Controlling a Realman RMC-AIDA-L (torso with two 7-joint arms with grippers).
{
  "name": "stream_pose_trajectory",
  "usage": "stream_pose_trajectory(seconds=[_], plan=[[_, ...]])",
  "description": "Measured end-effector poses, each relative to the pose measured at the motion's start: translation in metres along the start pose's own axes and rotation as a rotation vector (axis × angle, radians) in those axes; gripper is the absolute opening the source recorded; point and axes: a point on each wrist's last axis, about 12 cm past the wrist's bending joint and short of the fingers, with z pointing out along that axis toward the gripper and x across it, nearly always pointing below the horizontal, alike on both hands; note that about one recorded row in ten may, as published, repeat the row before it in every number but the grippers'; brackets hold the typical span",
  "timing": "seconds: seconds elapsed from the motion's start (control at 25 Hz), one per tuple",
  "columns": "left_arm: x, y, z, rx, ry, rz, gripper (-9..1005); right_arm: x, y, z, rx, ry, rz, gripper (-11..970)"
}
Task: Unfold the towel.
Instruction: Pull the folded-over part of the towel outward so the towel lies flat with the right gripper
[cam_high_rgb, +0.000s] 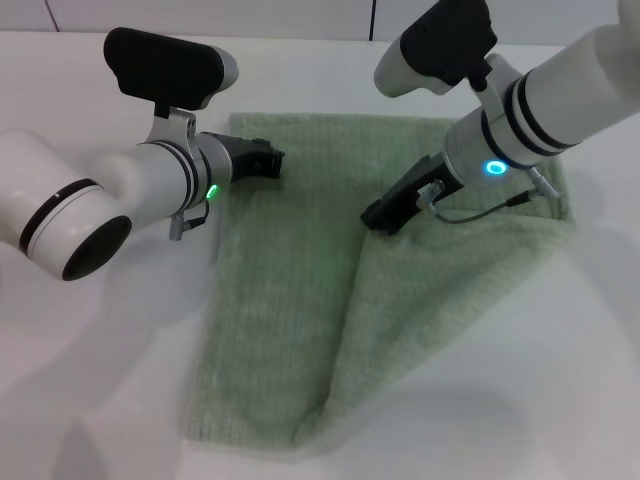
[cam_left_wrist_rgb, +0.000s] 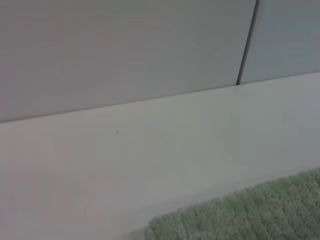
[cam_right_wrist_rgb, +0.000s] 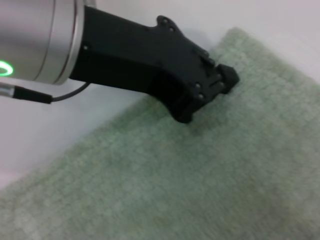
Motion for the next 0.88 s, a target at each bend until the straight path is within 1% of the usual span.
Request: stream_pose_trajectory(seconds=[0.16, 0.28, 0.6, 0.76, 0.88], plan=[[0.0, 0.0, 0.0, 0.0, 0.0, 0.0, -1, -0.002, 0.0, -0.007, 0.025, 0.007, -0.004, 83], [0.0, 0.0, 0.0, -0.001, 0.001, 0.0, -1, -0.004, 0.005, -0.014, 0.011, 0.011, -0.007, 85], [0.001, 0.0, 0.0, 0.001, 0.002, 0.0, -1, -0.003, 0.008, -0.023, 0.017, 0.041, -0.015, 90], [0.001, 0.0, -0.001, 0.001, 0.003, 0.001, -1, -0.004, 0.013, -0.028, -0.004, 0.066, -0.027, 92], [0.002, 0.0, 0.0, -0.001, 0.005, 0.009, -1, -0.003, 0.015, -0.034, 0.005, 0.087, -0.037, 94]])
